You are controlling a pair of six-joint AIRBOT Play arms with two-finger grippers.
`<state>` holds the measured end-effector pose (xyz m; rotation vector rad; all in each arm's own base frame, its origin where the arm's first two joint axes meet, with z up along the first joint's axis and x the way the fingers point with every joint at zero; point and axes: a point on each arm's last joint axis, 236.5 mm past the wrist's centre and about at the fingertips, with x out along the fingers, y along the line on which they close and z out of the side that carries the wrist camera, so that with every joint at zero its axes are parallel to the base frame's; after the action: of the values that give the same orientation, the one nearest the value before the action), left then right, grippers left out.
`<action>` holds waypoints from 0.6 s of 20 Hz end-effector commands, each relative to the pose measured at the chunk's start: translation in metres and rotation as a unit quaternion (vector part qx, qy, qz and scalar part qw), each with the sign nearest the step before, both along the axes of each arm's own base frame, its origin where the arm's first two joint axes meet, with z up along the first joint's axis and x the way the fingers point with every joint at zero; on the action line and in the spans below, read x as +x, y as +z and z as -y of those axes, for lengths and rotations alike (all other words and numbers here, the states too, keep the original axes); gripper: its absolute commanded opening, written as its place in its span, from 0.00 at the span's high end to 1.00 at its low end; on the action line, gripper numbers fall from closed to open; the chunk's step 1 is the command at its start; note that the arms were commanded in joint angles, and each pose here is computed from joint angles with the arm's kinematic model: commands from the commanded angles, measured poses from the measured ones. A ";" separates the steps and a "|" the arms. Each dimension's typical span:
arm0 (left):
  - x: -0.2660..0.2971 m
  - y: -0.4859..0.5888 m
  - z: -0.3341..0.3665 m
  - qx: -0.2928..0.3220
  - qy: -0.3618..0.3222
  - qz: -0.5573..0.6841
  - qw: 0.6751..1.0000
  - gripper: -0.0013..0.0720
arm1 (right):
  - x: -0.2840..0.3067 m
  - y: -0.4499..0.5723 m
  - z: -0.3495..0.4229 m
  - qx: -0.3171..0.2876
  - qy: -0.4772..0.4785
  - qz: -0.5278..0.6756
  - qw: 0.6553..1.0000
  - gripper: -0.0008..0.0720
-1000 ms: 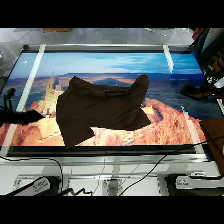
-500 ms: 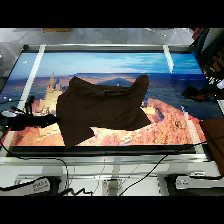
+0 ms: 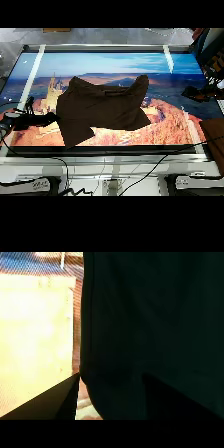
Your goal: Fold the clothes and pants, and hang the long-sleeved shirts on hangers.
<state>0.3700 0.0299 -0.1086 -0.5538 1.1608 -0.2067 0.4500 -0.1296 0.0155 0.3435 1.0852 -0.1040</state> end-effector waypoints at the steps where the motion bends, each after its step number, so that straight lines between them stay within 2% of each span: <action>1: 0.004 -0.010 0.009 -0.022 0.003 -0.001 1.000 0.39 | 0.000 0.000 -0.001 0.003 -0.001 0.001 1.000 0.33; 2: 0.005 -0.009 0.013 -0.025 -0.006 0.005 1.000 0.39 | 0.000 0.000 -0.001 0.003 -0.001 0.001 1.000 0.33; 4: 0.006 -0.008 0.015 -0.017 -0.023 0.014 0.999 0.50 | 0.000 0.000 -0.001 0.003 -0.001 0.001 1.000 0.33; 9: 0.014 -0.002 0.018 -0.020 -0.032 0.038 0.999 0.53 | 0.000 0.000 -0.001 0.003 -0.001 0.001 1.000 0.33; 11: 0.022 0.005 0.022 -0.034 -0.023 0.056 0.998 0.97 | 0.000 0.000 -0.001 0.003 -0.001 0.000 1.000 0.33; 12: 0.026 0.009 0.023 -0.042 -0.018 0.064 0.997 0.96 | -0.001 0.000 -0.002 0.005 0.000 -0.003 1.000 0.37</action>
<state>0.3825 0.0126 -0.1125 -0.5434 1.1100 -0.2957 0.4504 -0.1286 0.0158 0.3487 1.0841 -0.1015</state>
